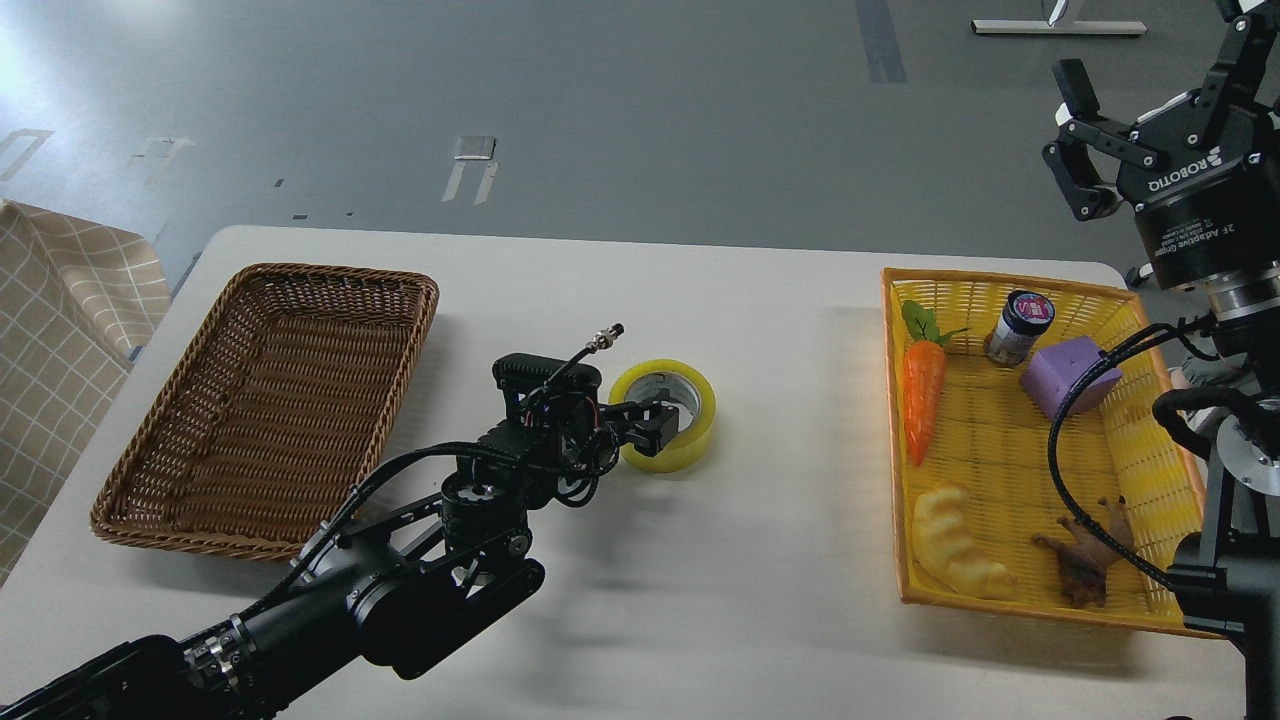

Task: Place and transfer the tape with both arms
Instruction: 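Hook the left gripper into the tape roll's hole and grip its rim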

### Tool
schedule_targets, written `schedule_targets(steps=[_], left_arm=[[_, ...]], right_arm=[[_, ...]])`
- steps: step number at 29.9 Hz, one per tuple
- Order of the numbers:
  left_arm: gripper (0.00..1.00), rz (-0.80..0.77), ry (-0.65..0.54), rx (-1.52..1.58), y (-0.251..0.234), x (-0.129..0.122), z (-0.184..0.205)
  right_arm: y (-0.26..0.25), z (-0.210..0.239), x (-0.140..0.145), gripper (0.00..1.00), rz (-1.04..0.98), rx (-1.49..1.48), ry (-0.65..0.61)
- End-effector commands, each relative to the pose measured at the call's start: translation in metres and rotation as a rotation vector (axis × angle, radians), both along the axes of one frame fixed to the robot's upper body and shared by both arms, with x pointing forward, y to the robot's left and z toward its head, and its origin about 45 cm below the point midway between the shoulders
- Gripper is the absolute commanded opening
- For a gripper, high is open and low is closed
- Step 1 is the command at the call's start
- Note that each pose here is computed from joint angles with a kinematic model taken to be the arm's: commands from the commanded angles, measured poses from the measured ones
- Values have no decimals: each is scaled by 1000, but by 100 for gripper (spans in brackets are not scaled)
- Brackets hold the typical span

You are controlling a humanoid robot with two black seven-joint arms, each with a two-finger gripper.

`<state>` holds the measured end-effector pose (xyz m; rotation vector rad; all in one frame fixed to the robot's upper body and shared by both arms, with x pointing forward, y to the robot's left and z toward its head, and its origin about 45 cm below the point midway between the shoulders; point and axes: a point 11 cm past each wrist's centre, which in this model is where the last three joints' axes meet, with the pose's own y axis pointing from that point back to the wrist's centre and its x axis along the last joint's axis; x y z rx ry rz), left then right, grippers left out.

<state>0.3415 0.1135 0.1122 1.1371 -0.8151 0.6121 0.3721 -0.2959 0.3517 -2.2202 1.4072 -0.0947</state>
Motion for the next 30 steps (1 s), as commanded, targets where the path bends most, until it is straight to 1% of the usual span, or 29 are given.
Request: schedule_targets(steps=[1, 2, 3, 4, 7, 10, 13, 15, 16, 20, 30], left_arm=[[87, -11, 6, -3, 0, -1, -1], [83, -12, 8, -1, 1, -1, -2], [77, -15, 12, -1, 1, -2, -3], [75, -16, 14, 3, 2, -2, -3], [73, -21, 30, 17, 3, -3, -5], [67, -26, 44, 25, 4, -4, -7], [65, -26, 48, 32, 5, -4, -8], [60, -25, 55, 46, 9, -3, -10], [50, -24, 62, 52, 11, -4, -11], [25, -28, 79, 62, 12, -4, -13], [24, -23, 107, 40, 13, -2, -11]], right_arm=[[0, -1, 0, 100, 0, 0, 1], [0, -1, 0, 100, 0, 0, 1], [0, -1, 0, 100, 0, 0, 1], [0, -1, 0, 100, 0, 0, 1], [0, -1, 0, 100, 0, 0, 1], [0, -1, 0, 100, -1, -1, 3], [0, -1, 0, 100, -1, -1, 3], [0, -2, 0, 100, -2, -1, 5], [-1, -3, -1, 100, -2, -1, 8], [-2, -7, -2, 100, -5, -1, 18], [-3, -10, -2, 100, -8, -2, 27]])
